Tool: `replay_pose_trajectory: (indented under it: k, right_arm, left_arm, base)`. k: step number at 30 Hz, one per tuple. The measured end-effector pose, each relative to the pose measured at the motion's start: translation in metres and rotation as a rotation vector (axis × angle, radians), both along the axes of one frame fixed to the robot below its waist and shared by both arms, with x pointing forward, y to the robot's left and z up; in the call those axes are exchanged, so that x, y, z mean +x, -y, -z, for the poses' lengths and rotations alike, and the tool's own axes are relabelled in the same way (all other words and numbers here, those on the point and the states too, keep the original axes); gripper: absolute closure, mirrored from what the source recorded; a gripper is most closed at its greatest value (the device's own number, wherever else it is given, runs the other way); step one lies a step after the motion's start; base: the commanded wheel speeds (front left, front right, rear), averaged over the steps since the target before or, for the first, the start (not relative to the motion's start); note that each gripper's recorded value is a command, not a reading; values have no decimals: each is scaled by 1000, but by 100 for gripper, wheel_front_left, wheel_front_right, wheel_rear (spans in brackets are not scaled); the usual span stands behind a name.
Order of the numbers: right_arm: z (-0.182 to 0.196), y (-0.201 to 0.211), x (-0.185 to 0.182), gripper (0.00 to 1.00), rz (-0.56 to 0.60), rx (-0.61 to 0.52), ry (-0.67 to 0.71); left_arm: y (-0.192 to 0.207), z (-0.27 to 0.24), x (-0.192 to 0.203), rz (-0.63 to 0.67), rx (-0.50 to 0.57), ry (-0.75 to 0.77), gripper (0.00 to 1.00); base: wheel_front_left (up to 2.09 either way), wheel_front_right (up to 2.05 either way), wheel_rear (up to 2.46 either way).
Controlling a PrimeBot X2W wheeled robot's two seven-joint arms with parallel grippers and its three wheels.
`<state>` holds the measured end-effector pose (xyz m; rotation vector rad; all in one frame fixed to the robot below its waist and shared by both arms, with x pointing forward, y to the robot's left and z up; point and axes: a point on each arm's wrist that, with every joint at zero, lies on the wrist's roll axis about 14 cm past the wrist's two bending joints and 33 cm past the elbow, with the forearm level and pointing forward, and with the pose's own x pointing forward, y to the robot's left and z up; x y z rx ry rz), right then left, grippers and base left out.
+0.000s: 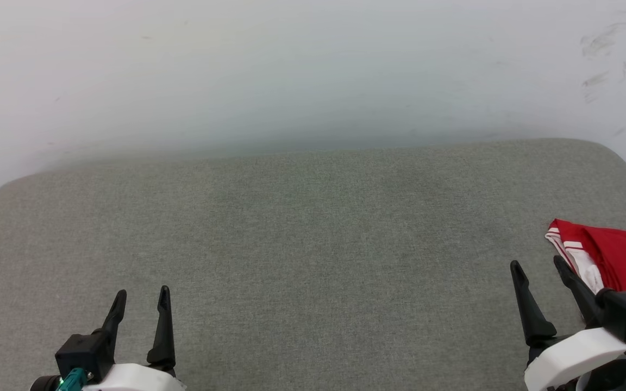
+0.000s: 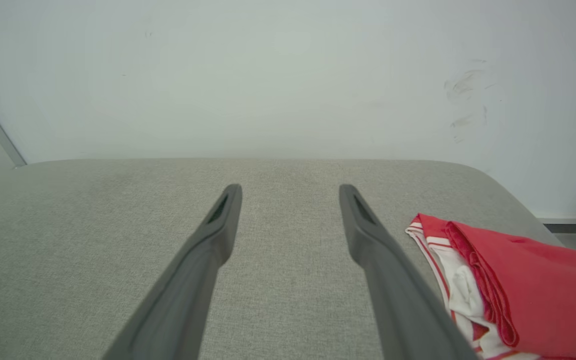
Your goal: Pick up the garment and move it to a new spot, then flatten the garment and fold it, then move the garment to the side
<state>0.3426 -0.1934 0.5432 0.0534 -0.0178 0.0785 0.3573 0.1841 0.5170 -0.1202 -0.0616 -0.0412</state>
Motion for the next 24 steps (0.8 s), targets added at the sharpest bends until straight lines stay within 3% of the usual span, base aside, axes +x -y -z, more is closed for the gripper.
replay_pose_trajectory:
  k: [17,18,24]
  right_arm:
    - [1,-2,3,0,-5,-11,-8]
    - [1,-2,3,100,-6,-10,-7]
    - [25,-2,-2,100,-3,30,-84]
  left_arm:
    - [-3,1,3,-9,6,-4,0]
    - [-4,1,2,-10,3,-4,100]
    - [0,26,-7,-17,-45,-89,100]
  base:
    - [0,0,0]
    - [0,0,0]
    - [0,0,0]
